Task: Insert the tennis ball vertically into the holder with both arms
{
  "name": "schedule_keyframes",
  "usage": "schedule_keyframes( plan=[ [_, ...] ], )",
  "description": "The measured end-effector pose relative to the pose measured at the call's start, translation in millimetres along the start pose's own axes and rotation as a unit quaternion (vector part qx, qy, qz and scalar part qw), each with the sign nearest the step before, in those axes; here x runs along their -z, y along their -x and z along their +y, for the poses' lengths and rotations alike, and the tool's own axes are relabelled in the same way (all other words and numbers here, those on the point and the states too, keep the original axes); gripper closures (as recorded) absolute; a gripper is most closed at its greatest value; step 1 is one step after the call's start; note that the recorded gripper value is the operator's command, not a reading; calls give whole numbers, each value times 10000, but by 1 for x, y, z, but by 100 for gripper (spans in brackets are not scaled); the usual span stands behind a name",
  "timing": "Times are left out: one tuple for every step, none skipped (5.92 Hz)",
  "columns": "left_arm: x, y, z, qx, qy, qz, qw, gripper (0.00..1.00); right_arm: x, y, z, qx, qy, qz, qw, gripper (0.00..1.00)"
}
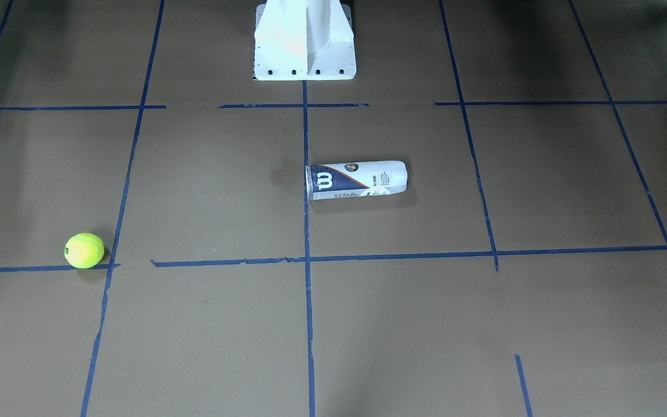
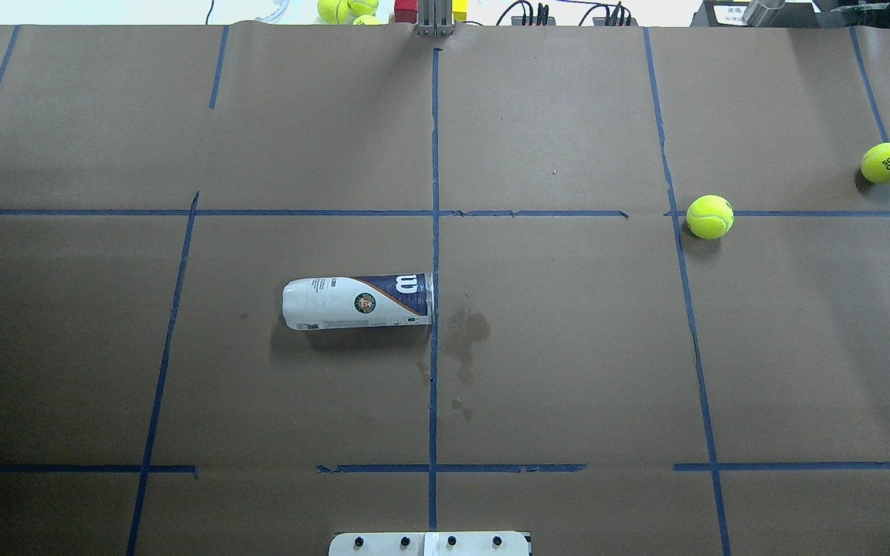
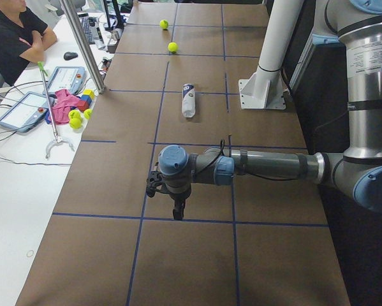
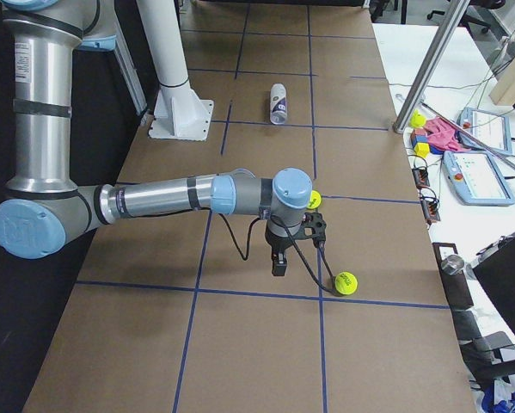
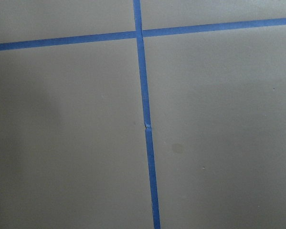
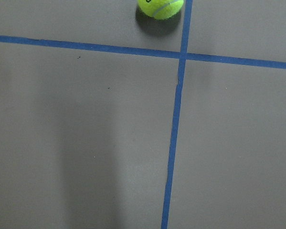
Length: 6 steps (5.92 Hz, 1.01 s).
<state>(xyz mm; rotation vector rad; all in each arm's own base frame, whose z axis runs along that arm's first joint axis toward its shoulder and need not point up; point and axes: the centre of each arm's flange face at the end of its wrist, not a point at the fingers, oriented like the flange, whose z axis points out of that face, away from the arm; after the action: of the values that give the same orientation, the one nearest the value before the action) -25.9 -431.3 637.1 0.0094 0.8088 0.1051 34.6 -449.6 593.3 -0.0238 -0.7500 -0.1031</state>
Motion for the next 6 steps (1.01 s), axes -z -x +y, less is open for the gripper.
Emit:
schedule_keyframes(
  plan=[
    [1, -1, 0, -11, -11, -2, 10000, 0, 0, 0, 0, 2, 0, -3, 10000, 0],
    [1, -2, -1, -26, -18, -7, 10000, 0, -1, 1, 0, 4, 3, -6, 10000, 0],
    [2, -3, -2, -35, -31, -11, 10000, 0, -1, 1, 0, -1, 13, -7, 10000, 0],
    [3, -5, -3, -43, -48, -12, 10000, 0, -5, -1, 0, -21, 47, -11, 10000, 0],
    [6, -8, -3, -58, -68, -8, 10000, 0, -12, -6, 0, -68, 115, -37, 9999, 0],
    [10, -12, -4, -69, -84, 9, 9999, 0, -18, -11, 0, -82, 140, -70, 9998, 0]
  ],
)
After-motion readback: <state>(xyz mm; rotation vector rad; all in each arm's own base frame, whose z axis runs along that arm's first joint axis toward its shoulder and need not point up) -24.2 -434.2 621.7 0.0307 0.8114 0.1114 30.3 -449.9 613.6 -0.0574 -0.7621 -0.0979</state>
